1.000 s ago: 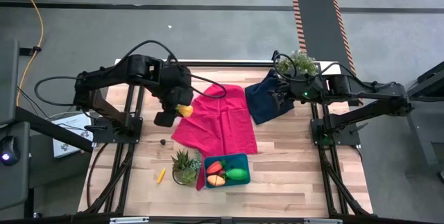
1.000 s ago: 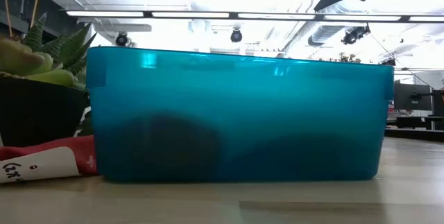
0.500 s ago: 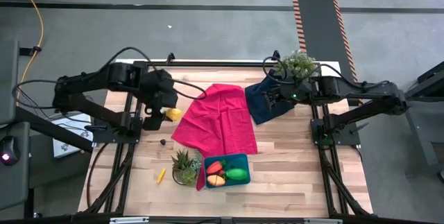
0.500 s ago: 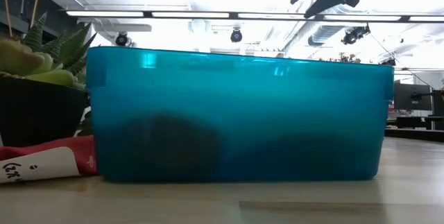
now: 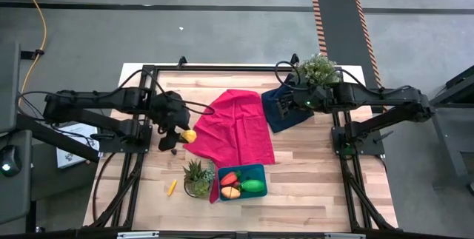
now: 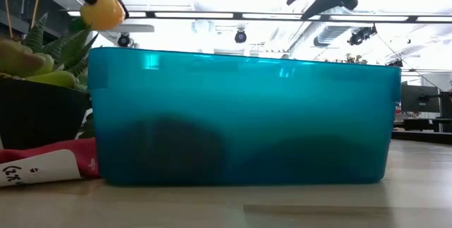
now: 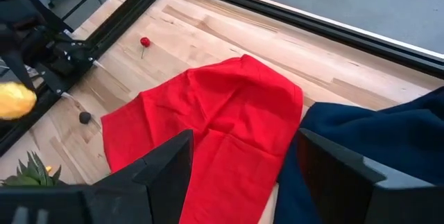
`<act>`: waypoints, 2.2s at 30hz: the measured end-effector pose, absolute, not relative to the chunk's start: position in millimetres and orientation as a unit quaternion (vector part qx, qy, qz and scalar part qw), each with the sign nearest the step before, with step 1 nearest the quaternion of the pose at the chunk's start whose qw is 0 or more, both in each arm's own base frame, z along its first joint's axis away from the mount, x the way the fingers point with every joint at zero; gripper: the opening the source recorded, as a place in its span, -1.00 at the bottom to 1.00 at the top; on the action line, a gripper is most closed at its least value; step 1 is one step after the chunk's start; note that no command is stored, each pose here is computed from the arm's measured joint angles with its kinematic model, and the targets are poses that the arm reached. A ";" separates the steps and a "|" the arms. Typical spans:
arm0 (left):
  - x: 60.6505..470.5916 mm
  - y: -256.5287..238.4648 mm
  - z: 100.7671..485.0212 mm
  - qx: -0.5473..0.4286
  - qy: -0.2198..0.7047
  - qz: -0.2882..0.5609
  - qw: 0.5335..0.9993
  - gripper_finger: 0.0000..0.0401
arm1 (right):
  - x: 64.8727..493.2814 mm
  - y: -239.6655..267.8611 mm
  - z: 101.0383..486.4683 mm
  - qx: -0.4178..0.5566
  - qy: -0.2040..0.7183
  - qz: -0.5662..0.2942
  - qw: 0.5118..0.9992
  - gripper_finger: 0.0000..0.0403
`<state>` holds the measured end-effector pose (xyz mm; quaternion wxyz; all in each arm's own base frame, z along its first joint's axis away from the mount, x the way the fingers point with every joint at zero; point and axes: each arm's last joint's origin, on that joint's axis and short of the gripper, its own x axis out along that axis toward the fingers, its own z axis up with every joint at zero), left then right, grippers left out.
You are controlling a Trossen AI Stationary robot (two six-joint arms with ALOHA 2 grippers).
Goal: Pick and placing Produce into tupperware
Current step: Put the yellow pineapple into the blue bin
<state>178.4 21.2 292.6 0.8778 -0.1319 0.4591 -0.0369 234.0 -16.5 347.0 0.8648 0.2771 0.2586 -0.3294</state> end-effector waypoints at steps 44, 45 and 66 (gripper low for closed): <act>330.3 -80.8 277.0 -0.071 0.423 0.006 0.903 0.07 | 234.6 4.2 342.7 0.184 0.347 -0.190 0.900 0.21; 332.5 -81.3 274.1 -0.069 0.432 0.009 0.899 0.07 | 234.4 5.5 342.5 0.183 0.349 -0.188 0.899 0.21; 362.1 -89.9 221.8 -0.104 0.494 0.031 0.862 0.07 | 230.3 15.5 339.5 0.172 0.373 -0.178 0.894 0.21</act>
